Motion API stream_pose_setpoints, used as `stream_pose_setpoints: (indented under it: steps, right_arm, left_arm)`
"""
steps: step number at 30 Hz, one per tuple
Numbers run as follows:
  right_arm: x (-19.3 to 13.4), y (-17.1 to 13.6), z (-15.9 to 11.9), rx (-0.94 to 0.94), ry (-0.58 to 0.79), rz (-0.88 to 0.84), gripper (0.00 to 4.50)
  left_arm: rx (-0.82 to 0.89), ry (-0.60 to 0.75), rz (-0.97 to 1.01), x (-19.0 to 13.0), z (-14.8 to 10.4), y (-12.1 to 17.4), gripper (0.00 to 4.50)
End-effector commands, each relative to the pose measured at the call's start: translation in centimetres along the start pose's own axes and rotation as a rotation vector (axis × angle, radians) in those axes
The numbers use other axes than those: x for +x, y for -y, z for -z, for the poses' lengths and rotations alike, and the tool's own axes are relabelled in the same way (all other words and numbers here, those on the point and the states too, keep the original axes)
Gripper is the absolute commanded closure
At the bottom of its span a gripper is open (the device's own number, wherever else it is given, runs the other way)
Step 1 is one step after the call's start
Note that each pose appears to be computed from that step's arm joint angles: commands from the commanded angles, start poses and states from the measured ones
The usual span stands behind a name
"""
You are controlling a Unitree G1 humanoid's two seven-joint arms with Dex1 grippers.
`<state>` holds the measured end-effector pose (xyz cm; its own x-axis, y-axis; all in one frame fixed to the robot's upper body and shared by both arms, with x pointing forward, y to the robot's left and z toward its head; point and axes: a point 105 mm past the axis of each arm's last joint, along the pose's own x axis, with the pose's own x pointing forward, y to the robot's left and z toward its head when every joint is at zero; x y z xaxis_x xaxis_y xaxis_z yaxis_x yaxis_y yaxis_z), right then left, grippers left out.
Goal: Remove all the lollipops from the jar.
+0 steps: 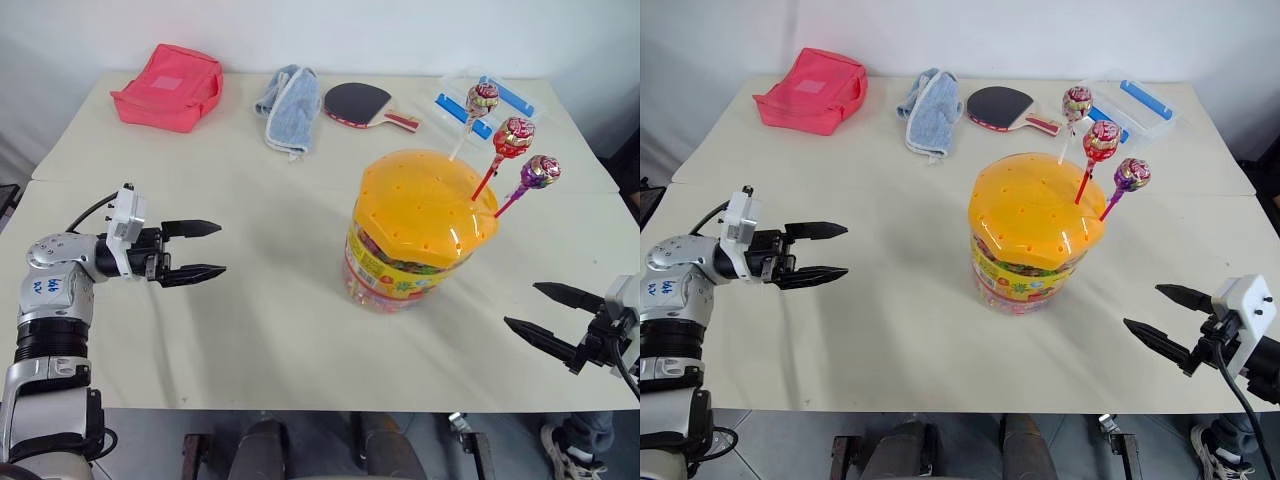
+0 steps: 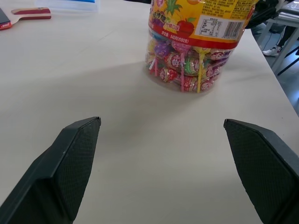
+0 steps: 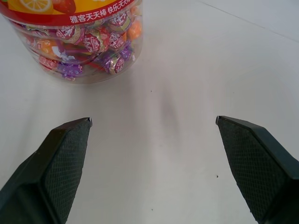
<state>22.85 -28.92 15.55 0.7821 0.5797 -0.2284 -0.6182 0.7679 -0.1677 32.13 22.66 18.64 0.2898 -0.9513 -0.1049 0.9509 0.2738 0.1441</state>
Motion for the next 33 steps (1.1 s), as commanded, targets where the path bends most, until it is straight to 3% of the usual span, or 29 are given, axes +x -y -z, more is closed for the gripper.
stream_pose_setpoints:
  steps: [1, 8, 12, 20, 33]
  right_arm:
    - [-0.8, 0.4, -1.7, -0.052, 0.028, 0.026, 0.04]
    - [-1.3, 0.6, -2.7, -0.024, 0.023, 0.078, 0.04]
    - [-1.5, 0.3, -5.8, -0.035, 0.104, 0.109, 0.04]
    - [-1.3, -1.9, -9.6, -0.079, 0.141, 0.118, 0.04]
    - [1.3, -4.1, -15.4, -0.090, 0.312, -0.038, 0.04]
  left_arm:
    - [0.036, 0.022, 0.024, 0.1, -0.8, 0.1, 0.00]
    - [0.048, 0.061, 0.004, 0.8, -1.9, -0.4, 0.00]
    - [0.084, 0.064, 0.029, 1.4, -3.0, -0.5, 0.00]
    - [0.121, 0.086, 0.134, 2.8, -5.4, -0.2, 0.00]
    - [0.184, 0.129, 0.276, 4.4, -8.4, 0.3, 0.00]
